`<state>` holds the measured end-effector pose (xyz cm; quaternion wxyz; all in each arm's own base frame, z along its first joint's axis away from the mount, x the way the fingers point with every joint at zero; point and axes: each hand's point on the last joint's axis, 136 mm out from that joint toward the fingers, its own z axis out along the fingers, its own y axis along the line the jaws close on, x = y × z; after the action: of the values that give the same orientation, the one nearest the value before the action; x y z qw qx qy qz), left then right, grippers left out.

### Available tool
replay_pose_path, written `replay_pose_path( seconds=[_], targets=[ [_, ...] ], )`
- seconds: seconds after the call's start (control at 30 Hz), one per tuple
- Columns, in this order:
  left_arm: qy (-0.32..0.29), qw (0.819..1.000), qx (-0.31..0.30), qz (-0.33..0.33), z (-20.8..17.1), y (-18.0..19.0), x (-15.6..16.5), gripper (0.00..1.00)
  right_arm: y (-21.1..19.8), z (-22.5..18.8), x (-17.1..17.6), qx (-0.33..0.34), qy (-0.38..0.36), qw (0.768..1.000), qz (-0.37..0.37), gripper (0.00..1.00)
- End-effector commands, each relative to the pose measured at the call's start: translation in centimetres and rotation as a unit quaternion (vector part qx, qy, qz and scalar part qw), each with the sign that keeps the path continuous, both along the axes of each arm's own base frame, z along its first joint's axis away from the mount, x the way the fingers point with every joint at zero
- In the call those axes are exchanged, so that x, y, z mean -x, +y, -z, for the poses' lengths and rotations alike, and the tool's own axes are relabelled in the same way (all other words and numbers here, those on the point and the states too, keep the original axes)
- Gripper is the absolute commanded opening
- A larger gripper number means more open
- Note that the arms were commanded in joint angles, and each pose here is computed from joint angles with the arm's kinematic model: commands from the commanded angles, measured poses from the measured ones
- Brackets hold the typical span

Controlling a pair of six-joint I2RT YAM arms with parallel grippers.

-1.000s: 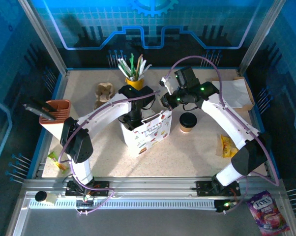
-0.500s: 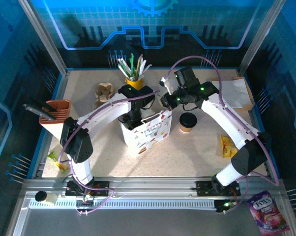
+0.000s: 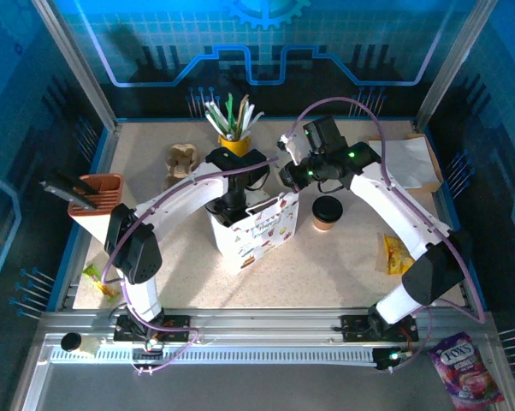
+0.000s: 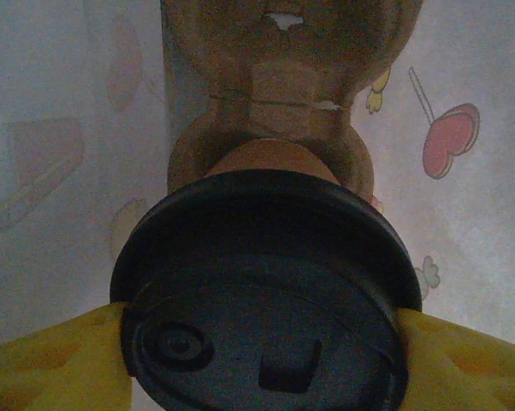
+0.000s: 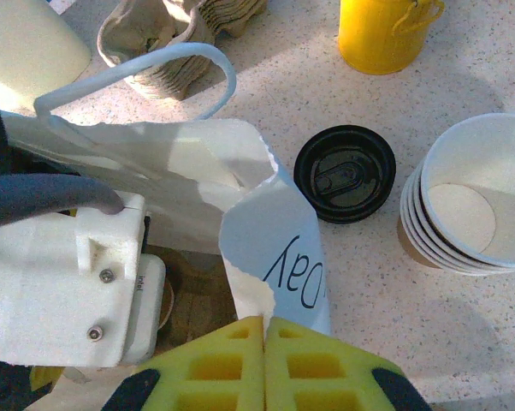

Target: Pack the takeout coffee

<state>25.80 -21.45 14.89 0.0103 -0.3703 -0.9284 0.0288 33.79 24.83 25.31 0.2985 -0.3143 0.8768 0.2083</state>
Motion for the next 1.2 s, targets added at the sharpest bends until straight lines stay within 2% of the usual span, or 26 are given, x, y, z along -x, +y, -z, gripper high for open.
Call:
replay_pose_path(
  seconds=[0.0, 0.37, 1.17],
  targets=[
    [0.003, 1.0, -0.007, 0.003, -0.48, 0.87, 0.35, 0.52, -0.34, 0.62, -0.49, 0.01, 0.007, 1.0, 0.002, 0.08],
    [0.004, 1.0, -0.01, -0.003, -1.28, 1.32, 0.79, 0.52, -0.42, 0.69, -0.52, 0.011, 0.008, 1.0, 0.003, 0.08],
    [0.009, 1.0, -0.018, -0.001, -0.52, 1.33, 0.66, 0.52, -0.33, 0.75, -0.54, 0.01, 0.009, 1.0, 0.001, 0.08]
  ],
)
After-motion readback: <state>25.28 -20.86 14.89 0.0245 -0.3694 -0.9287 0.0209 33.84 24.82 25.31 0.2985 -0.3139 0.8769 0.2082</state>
